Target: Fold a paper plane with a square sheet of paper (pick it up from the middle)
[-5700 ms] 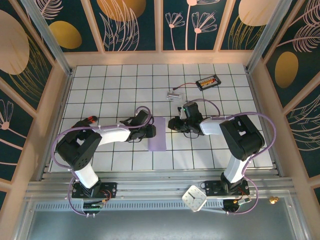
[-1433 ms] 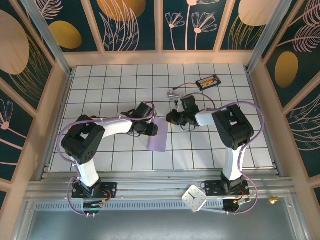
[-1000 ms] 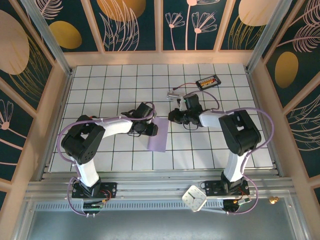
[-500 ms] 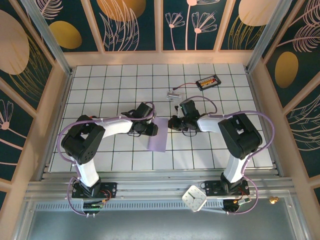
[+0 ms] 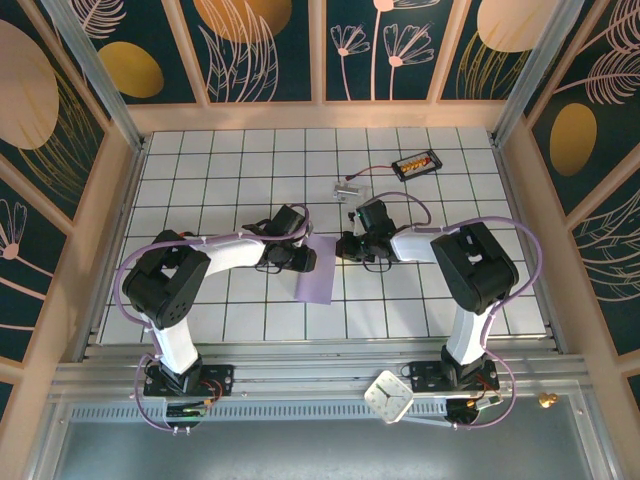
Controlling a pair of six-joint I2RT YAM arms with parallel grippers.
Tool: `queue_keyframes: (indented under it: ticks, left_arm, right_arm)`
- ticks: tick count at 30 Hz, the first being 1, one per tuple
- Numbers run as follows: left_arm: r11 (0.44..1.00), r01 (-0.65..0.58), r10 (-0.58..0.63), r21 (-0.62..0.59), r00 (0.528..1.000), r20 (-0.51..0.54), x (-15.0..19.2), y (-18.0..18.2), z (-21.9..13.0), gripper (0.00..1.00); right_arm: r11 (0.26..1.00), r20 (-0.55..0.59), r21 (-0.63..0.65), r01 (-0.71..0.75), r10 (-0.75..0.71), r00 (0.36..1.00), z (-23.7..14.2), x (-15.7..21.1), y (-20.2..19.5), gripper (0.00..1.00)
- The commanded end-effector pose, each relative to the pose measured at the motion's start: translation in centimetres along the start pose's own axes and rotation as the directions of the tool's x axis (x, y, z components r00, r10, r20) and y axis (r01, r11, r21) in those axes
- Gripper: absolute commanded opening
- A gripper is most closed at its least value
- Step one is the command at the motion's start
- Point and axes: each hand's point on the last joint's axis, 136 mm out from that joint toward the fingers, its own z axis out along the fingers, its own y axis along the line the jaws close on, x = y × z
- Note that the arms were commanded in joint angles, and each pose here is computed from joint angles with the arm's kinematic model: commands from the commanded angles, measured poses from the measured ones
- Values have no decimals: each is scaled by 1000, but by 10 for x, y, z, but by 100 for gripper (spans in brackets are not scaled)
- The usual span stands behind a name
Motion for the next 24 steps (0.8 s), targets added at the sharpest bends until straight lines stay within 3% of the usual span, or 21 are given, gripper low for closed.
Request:
queue_keyframes:
  ticks: [1,24]
  left_arm:
    - [1000,-16,16,-5,999,-33,12,2,10,41]
    - [998,-33,29,-48,996,-85,26,14,18,41]
  right_arm:
    - [1000,-14,25,8,-8,1000,12,3,-4,2]
    - [1000,-8,19,22,-21,1000,10,-2,-1,1]
